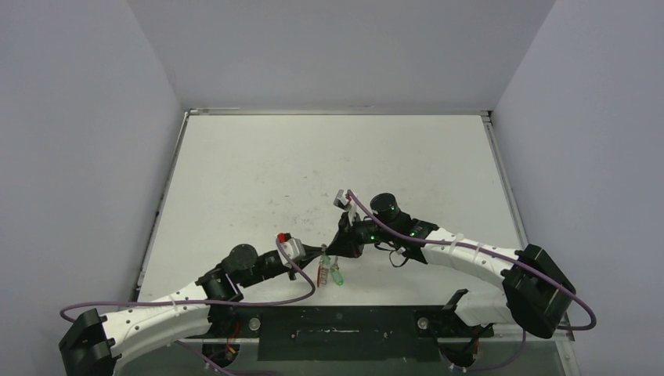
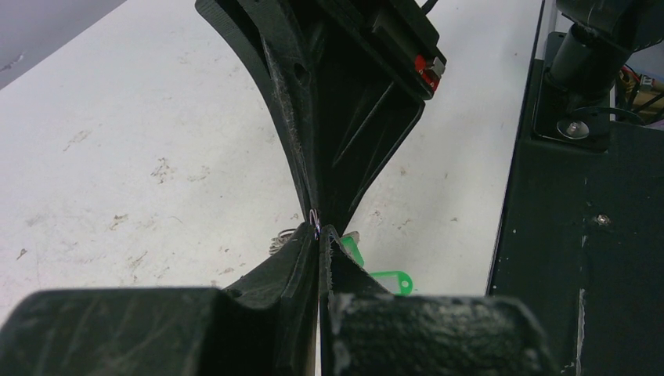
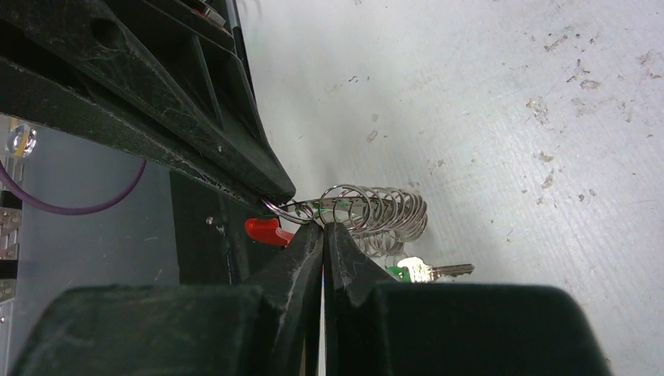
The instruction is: Put the keys on the keyring
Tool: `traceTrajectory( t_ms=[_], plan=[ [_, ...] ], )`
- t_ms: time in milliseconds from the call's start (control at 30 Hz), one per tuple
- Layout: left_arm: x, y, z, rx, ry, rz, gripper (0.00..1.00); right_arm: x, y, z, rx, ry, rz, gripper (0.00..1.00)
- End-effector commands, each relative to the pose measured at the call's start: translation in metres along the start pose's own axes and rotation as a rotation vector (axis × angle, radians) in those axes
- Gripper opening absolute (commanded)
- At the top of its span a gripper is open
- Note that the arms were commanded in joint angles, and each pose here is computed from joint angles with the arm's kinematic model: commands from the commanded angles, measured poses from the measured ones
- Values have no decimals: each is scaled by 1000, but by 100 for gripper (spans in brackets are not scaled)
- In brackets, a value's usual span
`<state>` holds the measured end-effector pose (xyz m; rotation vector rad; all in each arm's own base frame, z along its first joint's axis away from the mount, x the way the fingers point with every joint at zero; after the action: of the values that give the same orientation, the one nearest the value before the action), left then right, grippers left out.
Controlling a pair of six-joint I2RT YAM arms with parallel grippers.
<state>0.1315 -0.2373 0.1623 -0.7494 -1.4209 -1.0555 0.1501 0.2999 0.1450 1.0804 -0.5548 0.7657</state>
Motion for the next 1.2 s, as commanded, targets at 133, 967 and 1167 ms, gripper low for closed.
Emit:
traceTrajectory(
  t_ms=[133,967,1167],
  plan=[
    [16,3,-2,10,-70,-17,0,3,-2,-7,40,-15,31,0],
    [17,5,2,36,-85,-16,0,-5,5,-19,125,-139,-9,0],
    [15,5,2,33,-83,-14,0,-7,16,-27,163,-157,-10,0]
  ],
)
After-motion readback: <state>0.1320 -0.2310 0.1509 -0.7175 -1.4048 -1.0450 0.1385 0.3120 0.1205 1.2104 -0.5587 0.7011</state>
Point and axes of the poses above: each gripper's point midway between its finger pads, its own z axis back along the fingers, its own y axis along the line the jaws close on, x = y × z, the point moved 3 cm from there along z, back along the fingers, and after that the axes turned 7 degrees about -z, right-handed, at the moved point
